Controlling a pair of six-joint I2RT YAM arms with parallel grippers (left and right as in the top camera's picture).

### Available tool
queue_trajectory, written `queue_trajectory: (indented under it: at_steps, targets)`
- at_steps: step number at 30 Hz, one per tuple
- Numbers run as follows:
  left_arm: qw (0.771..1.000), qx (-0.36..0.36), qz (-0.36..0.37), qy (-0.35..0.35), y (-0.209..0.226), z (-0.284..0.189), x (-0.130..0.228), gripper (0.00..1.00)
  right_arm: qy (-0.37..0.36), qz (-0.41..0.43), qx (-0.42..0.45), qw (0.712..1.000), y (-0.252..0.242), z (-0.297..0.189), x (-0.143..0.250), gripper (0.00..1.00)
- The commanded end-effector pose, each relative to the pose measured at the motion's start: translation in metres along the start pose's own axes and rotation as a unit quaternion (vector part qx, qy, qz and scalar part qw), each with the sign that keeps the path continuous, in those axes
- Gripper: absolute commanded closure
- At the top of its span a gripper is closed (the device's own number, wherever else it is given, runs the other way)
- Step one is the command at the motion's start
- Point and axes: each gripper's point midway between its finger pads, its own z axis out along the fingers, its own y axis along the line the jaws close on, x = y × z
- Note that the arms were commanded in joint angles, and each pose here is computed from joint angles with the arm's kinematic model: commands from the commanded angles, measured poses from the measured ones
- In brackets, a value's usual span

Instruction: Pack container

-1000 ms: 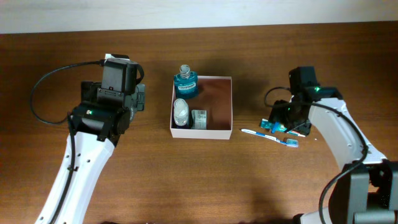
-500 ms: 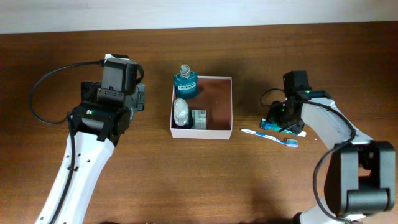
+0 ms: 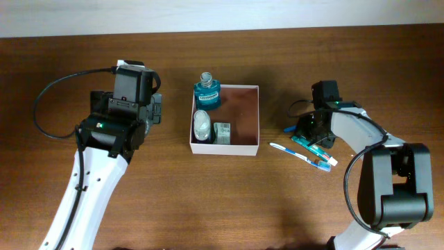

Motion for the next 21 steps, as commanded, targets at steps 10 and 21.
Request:
queue_trajectory:
  at_steps: [10,21]
  targets:
    - [1.000,-0.007,-0.006,-0.007,0.005,-0.003,-0.005,0.01,0.024,0.001,0.013,1.000,-0.008,0.008,0.012,0.29]
    - [1.000,-0.007,-0.006,-0.007,0.005,-0.003,-0.005,0.01,0.050,0.003,-0.066,0.997,0.019,0.006,0.019,0.30]
